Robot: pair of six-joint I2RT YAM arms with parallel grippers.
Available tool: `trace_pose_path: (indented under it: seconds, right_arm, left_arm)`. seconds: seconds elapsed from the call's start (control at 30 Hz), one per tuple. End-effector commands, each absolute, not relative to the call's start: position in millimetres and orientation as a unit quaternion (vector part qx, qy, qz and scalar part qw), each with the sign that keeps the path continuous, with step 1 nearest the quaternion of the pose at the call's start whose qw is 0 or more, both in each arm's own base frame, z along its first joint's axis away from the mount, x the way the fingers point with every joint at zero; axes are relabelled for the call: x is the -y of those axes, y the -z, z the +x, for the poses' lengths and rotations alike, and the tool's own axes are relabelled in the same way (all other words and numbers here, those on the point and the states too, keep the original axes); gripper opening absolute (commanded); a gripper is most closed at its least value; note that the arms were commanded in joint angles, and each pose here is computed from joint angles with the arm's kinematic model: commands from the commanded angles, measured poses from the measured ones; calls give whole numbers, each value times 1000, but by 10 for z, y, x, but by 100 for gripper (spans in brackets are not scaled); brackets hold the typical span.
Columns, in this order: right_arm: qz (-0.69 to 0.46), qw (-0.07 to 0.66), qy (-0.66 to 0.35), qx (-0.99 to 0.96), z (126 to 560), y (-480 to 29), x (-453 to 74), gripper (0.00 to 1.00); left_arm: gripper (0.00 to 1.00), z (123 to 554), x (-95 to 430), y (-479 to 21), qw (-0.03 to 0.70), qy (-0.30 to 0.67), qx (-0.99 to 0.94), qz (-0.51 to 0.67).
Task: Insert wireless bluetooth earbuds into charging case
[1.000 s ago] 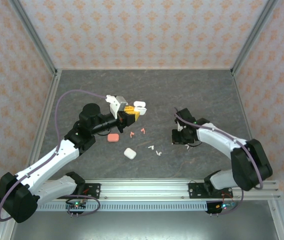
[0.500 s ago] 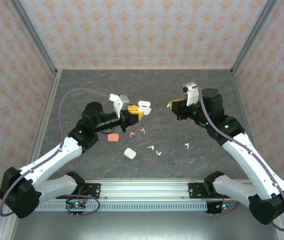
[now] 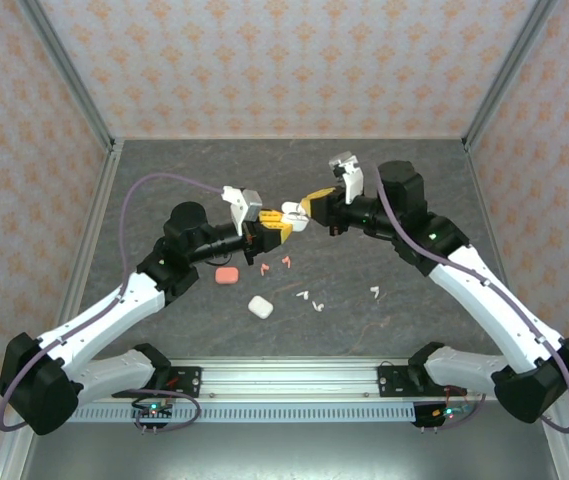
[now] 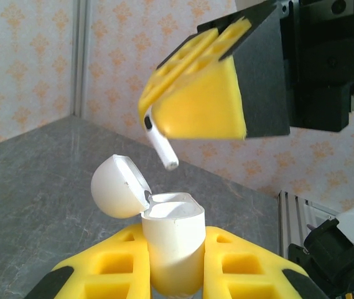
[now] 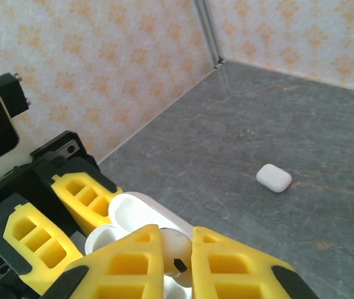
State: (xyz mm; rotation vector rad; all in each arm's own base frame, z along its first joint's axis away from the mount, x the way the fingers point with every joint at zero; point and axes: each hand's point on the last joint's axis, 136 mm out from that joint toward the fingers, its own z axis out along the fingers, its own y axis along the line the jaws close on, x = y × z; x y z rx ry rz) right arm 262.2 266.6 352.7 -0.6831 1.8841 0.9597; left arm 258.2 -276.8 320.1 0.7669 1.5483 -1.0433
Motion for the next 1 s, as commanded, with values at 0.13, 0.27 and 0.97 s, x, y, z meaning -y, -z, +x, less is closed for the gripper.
trace_pose_path:
  seconds: [0.13, 0.27, 0.97]
  right_arm:
    - [-301, 463, -407, -728, 2584, -3761, -2802, 13]
    - [-303, 458, -405, -731, 2567, -3723, -2810, 13]
    - [-322, 394, -429, -746, 2406, -3567, -2945, 15]
  left_arm:
    - [0, 2552, 2812, -3449, 558, 439, -616, 341]
    - [0, 2565, 2809, -3431, 558, 437, -619, 339]
    - [0, 2584, 2812, -3435, 562, 437, -617, 336]
